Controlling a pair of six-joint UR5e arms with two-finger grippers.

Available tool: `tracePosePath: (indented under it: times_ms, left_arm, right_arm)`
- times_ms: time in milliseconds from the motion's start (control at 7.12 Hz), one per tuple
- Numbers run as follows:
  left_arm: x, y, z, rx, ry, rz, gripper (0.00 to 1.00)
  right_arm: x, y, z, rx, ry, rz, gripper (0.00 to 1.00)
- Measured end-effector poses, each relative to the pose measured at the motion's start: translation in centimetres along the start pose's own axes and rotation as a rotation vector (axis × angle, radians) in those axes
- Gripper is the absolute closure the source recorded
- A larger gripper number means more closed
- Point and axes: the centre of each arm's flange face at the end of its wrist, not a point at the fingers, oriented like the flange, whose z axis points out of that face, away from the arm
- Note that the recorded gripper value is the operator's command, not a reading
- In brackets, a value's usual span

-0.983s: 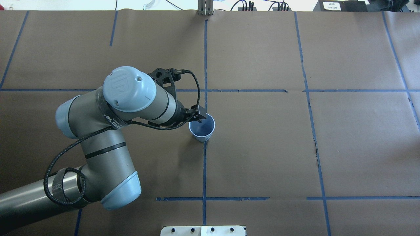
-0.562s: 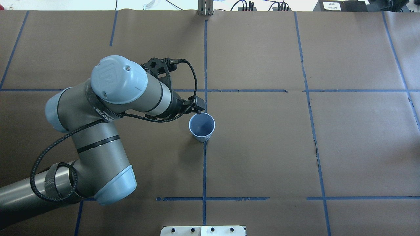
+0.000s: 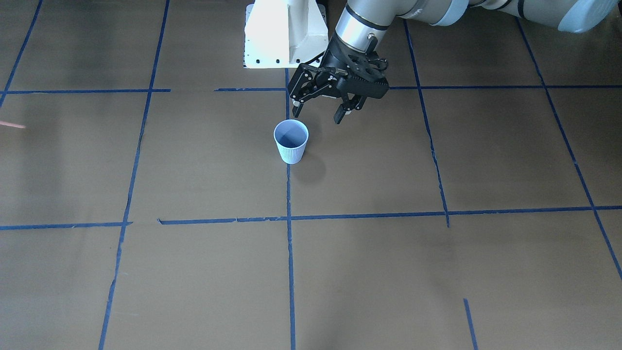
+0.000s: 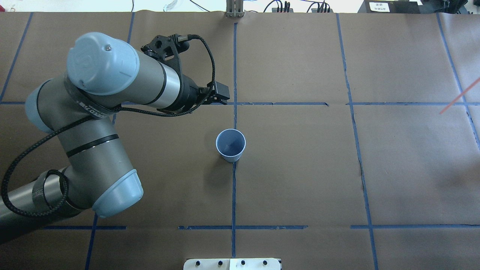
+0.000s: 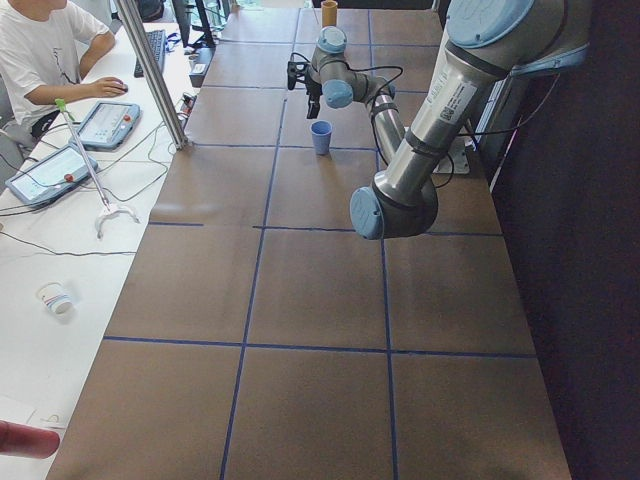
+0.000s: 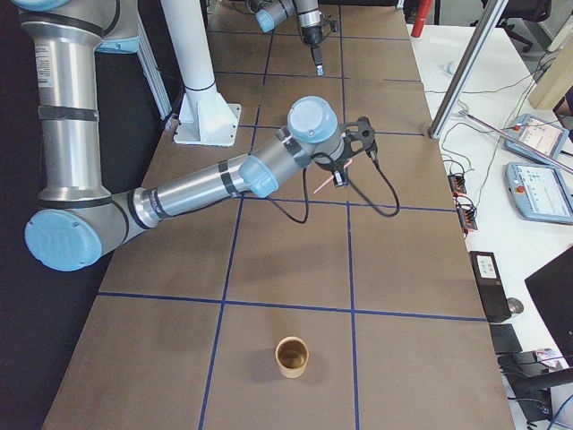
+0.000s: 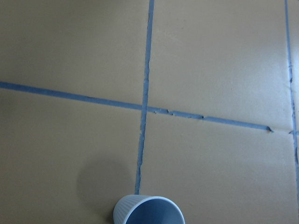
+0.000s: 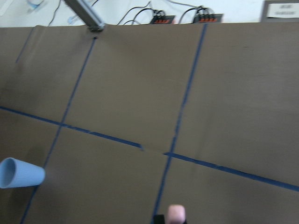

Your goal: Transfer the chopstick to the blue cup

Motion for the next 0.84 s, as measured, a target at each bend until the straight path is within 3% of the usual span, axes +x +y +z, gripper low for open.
tracePosePath:
  times_ms: [140, 421, 843]
  left_arm:
    - [-0.4, -1.9, -1.2, 0.026, 0.014, -0.010, 0.00]
    - [-4.7, -7.5, -4.2, 0.024, -0.005, -0.014, 0.00]
    - [-17.2, -15.2, -10.1, -0.037, -0.068, 0.055, 0.00]
  right_arm:
    - [-6.9, -2.3, 4.0, -0.041, -0.047, 0.008, 0.99]
    - [-19.1, -3.9, 11.0, -0.042, -0.089, 0.072, 0.99]
    - [-32.9, 0.7, 21.6, 0.097, -0.127, 0.153, 1.00]
